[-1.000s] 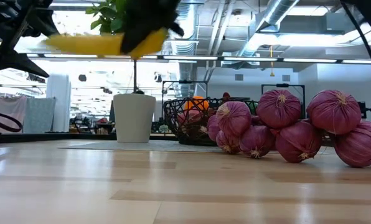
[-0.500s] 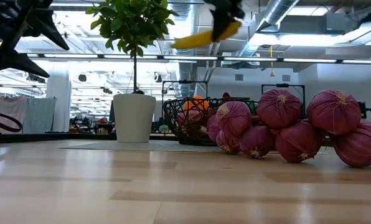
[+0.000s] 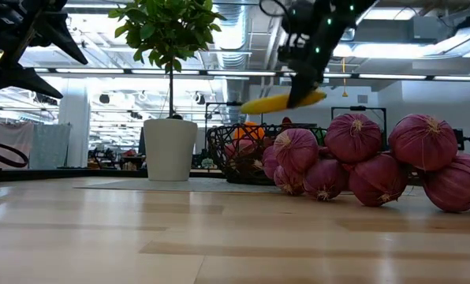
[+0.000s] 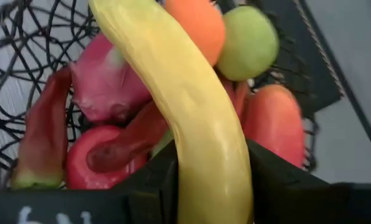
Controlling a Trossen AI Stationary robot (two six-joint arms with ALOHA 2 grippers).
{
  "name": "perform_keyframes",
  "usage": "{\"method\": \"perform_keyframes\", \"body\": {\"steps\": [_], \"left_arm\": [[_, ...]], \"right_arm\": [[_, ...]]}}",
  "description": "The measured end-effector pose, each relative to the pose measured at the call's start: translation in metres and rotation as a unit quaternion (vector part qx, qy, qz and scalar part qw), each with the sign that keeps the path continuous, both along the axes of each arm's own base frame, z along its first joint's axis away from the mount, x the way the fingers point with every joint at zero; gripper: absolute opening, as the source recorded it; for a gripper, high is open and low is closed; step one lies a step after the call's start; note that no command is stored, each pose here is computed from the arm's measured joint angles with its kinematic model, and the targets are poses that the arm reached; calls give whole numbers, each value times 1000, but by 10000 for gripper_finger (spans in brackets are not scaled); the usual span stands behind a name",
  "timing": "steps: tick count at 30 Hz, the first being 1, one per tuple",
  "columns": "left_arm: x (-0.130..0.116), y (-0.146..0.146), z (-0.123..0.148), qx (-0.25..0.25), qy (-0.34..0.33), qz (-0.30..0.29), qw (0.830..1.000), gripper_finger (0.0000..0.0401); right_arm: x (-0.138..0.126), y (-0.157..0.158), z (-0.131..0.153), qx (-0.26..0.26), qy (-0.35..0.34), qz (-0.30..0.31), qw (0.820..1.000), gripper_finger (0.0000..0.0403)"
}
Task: Build produce basket
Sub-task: Put the yellow banana into the black wire basket, then put the green cucumber into the black wire basket
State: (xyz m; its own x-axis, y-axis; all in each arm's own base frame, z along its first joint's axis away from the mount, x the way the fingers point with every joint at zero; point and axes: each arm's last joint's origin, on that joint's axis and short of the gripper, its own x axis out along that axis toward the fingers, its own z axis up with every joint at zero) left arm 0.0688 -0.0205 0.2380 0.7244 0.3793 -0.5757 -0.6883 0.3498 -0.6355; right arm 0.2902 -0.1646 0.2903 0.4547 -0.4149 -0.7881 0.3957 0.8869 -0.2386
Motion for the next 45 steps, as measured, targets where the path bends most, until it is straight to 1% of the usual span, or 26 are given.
{"method": "perform_keyframes", "body": {"steps": [5, 9, 13, 16, 19, 23, 25, 27, 30, 32, 36, 38, 40, 42, 45], "left_arm": [[0, 0, 0, -2, -1, 2, 1000, 364], [0, 0, 0, -3, -3, 4, 1000, 364], [0, 0, 0, -4, -3, 4, 1000, 364], [0, 0, 0, -4, -3, 4, 1000, 364], [0, 0, 0, -4, -3, 4, 1000, 364], [0, 0, 0, -3, -3, 4, 1000, 364], [0, 0, 0, -3, -3, 4, 1000, 364], [0, 0, 0, -2, -1, 2, 1000, 364], [0, 0, 0, -2, 2, -3, 1000, 364], [0, 0, 0, -1, 3, -5, 1000, 364], [0, 0, 0, -3, 4, -7, 1000, 364], [0, -1, 0, -2, 6, -13, 1000, 364], [1, -1, 0, -2, 10, -21, 1000, 364], [1, -2, 0, -2, 13, -26, 1000, 364], [1, -2, 0, -3, 14, -29, 999, 364]], "right_arm": [[5, -15, -22, 22, 7, 18, 1000, 170], [11, -22, -42, 40, 36, 30, 998, 181], [12, -27, -55, 55, 58, 24, 997, 214], [11, -28, -55, 59, 65, 22, 996, 250], [10, -29, -40, 48, 58, 21, 997, 283], [8, -30, -3, 24, 29, 18, 999, 312], [6, -28, 21, 13, -4, 7, 1000, 319], [6, -21, 46, 11, -52, -1, 999, 323], [8, 0, 75, 39, -132, 9, 990, 325], [14, 19, 87, 52, -175, 19, 983, 325], [32, 63, 95, 83, -217, 58, 971, 323], [43, 89, 93, 101, -225, 86, 965, 323], [63, 119, 87, 112, -246, 115, 956, 323], [78, 148, 75, 122, -240, 134, 954, 322], [105, 195, 61, 119, -278, 171, 938, 322]]}}
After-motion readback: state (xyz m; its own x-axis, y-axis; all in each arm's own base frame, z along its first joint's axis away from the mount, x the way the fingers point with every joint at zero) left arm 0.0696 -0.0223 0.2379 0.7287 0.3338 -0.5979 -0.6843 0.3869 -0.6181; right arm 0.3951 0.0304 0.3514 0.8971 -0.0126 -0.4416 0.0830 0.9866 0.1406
